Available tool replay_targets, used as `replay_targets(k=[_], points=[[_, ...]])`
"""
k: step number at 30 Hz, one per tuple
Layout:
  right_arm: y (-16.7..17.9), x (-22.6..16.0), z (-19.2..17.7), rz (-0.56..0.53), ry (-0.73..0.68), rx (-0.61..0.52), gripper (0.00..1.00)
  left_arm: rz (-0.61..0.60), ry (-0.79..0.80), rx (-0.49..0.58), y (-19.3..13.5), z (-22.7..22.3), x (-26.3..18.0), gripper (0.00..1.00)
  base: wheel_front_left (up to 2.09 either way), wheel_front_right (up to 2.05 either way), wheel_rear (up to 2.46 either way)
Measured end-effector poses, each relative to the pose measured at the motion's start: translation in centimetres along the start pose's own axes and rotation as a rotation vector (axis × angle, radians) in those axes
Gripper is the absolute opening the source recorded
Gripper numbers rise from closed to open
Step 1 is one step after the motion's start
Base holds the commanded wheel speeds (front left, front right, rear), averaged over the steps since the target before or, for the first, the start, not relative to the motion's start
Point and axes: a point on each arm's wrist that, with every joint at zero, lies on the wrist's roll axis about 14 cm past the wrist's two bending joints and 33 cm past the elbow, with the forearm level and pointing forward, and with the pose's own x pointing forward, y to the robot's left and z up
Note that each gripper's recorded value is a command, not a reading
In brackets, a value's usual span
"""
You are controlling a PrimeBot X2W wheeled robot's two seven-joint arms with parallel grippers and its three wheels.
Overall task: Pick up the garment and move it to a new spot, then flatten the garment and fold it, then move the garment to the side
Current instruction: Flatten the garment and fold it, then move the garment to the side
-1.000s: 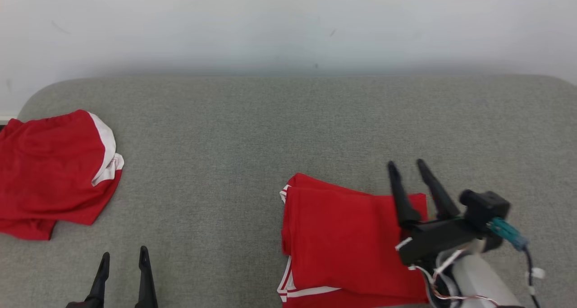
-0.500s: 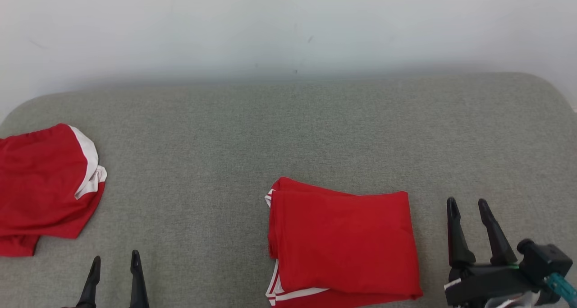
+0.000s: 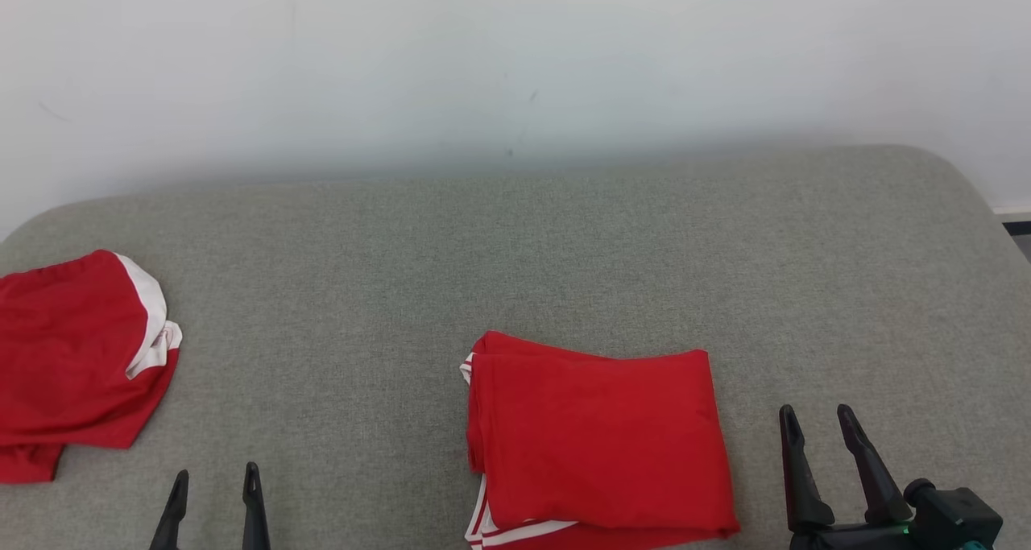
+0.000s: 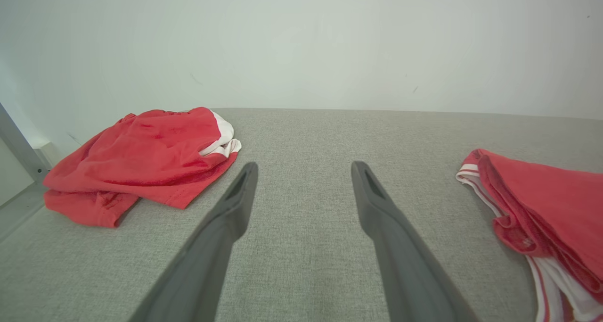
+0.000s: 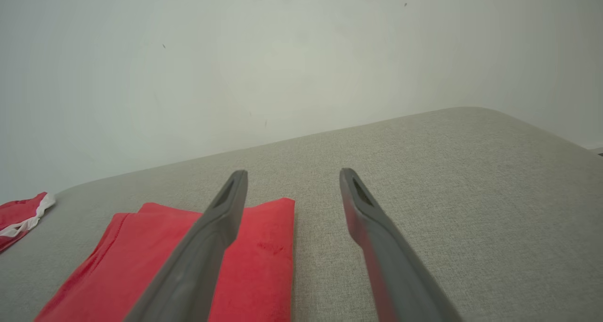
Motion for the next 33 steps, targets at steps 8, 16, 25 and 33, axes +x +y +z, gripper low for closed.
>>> replay_targets(k=[8,16,25,33], points=[[0.9,0.1,-0.5,0.029,0.015,-0.008,1.0,-0.001,0.01,0.011,0.0,-0.3,-0.8,1.0,0.0,0.0,0.0],[1.4,0.2,-1.2,0.045,0.038,-0.021,1.0,-0.018,0.021,0.036,-0.3,-0.6,-1.2,1.0,0.0,0.0,0.0],[1.5,0.4,-1.6,0.051,0.052,-0.027,1.0,-0.015,0.022,0.043,-0.2,-0.6,-1.4,1.0,0.0,0.0,0.0],[1.5,0.4,-1.8,0.052,0.057,-0.028,1.0,-0.009,0.021,0.045,-0.1,-0.6,-1.4,1.0,0.0,0.0,0.0]])
